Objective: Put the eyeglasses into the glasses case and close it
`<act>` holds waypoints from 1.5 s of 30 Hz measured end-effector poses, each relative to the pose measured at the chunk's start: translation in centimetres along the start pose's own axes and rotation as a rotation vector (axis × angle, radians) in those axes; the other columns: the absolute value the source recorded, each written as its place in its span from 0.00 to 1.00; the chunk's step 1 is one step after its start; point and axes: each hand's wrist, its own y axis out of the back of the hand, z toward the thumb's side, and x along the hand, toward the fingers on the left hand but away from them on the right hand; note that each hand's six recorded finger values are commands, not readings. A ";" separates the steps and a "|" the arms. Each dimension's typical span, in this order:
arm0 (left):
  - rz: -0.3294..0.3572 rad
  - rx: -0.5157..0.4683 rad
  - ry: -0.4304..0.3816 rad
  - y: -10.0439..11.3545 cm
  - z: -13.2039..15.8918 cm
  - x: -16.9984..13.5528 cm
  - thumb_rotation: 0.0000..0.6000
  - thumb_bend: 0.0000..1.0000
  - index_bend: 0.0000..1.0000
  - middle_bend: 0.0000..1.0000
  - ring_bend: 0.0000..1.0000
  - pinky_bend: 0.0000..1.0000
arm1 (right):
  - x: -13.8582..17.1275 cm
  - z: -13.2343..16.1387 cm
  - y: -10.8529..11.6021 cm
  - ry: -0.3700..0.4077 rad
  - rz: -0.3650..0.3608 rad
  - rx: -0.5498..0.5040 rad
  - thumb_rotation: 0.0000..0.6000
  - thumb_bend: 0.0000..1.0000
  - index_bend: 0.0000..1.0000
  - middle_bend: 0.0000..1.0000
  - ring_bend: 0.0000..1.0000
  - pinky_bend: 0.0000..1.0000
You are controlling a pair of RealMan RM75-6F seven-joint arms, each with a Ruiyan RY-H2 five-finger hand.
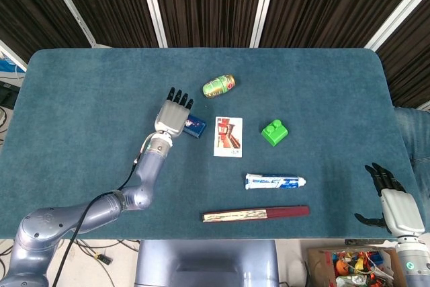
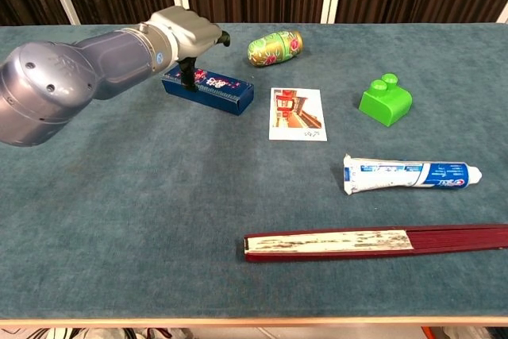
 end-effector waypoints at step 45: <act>-0.057 0.012 -0.026 -1.7 0.5 0.5 1.00 0.31 0.26 0.33 0.00 0.00 | 0.0 -0.1 -0.1 -0.010 0.012 -0.012 1.00 0.10 0.10 0.00 0.04 0.18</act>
